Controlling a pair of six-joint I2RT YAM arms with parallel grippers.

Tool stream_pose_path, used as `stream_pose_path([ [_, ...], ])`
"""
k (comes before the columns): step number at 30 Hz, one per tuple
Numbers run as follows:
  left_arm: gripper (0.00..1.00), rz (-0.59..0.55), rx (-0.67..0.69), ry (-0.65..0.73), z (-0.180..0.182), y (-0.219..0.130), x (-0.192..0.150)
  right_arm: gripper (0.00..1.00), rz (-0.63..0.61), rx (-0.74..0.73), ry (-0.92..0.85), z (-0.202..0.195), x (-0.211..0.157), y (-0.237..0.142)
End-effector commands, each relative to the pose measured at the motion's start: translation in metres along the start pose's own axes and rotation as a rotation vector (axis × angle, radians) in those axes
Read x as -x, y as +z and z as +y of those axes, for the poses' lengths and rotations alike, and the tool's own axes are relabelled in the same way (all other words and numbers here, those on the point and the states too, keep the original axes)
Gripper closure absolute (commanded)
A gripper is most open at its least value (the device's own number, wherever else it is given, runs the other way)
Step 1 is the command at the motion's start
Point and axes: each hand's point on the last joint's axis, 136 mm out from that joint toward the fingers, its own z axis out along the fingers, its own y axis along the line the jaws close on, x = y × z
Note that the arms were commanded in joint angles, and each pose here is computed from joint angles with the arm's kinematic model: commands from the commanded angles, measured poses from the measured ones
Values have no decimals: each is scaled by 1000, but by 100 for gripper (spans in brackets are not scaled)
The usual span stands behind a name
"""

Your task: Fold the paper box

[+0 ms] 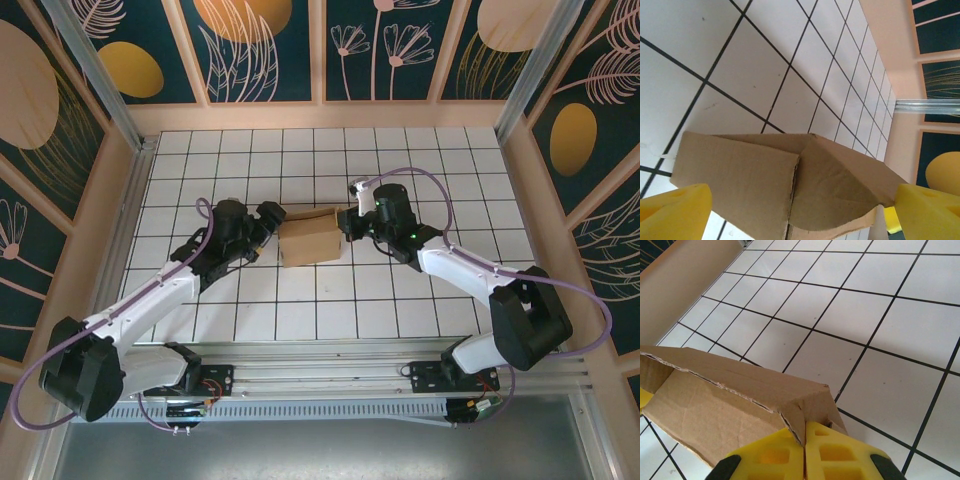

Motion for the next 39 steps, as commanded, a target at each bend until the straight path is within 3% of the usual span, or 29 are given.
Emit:
stream_pose_path([
  [1, 8, 30, -64, -68, -9, 6, -5, 91, 203, -27, 26, -6, -63, 2],
  [7, 15, 61, -68, -139, 1, 9, -13, 91, 204, -27, 22, -5, -63, 3],
  [17, 38, 68, -17, -212, 29, 9, -20, 84, 195, -4, 42, 3, -57, -3],
  [30, 40, 63, 16, -184, 35, 11, -20, 45, 114, 73, 79, 21, -34, -33],
  [39, 39, 65, 19, -158, 34, 13, -20, 42, -10, 150, 308, 17, 17, -64],
])
